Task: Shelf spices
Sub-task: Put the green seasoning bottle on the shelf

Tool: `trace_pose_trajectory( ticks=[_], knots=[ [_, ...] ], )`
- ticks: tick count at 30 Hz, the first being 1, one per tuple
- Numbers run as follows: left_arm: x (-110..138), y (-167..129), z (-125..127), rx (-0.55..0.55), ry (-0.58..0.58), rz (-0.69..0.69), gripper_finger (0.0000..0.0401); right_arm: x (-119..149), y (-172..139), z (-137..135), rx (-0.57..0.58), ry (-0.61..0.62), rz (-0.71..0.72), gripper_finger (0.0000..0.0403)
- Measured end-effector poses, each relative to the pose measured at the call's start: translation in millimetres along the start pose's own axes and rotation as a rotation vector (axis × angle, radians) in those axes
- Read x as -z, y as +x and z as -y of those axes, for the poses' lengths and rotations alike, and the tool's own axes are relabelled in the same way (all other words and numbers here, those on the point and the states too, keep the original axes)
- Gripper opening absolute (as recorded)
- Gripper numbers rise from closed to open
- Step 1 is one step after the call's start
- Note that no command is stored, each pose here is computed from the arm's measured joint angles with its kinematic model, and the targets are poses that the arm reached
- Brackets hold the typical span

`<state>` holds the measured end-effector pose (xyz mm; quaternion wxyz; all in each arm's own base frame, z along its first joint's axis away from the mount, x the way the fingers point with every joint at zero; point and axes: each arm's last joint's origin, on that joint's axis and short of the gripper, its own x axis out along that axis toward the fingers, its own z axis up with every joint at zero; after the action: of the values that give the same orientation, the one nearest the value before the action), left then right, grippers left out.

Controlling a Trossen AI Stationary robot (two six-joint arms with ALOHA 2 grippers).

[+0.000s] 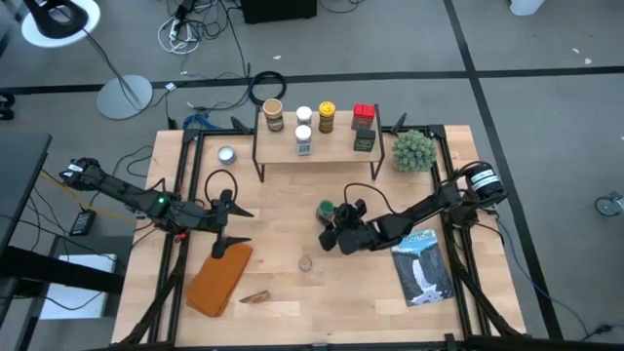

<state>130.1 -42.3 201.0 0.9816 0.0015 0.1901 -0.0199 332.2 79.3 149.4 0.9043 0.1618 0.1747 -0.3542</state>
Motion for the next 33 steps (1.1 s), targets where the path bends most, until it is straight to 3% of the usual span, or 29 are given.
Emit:
trace_pose_trajectory(
  ticks=[8,20,28,33],
  knots=[
    [0,0,0,0.0,0.0,0.0,0.0335,-58,-8,-17,0.012,-0.108,0.035,0.0202],
    [0,0,0,0.0,0.0,0.0,0.0335,-157,-2,-8,0.245,-0.126,0.003,0.0203],
    [0,0,0,0.0,0.0,0.0,0.0335,-171,23,24,0.366,0.046,0.025,0.0203],
    [0,0,0,0.0,0.0,0.0,0.0335,-174,32,36,0.415,0.061,0.035,0.0204]
  ],
)
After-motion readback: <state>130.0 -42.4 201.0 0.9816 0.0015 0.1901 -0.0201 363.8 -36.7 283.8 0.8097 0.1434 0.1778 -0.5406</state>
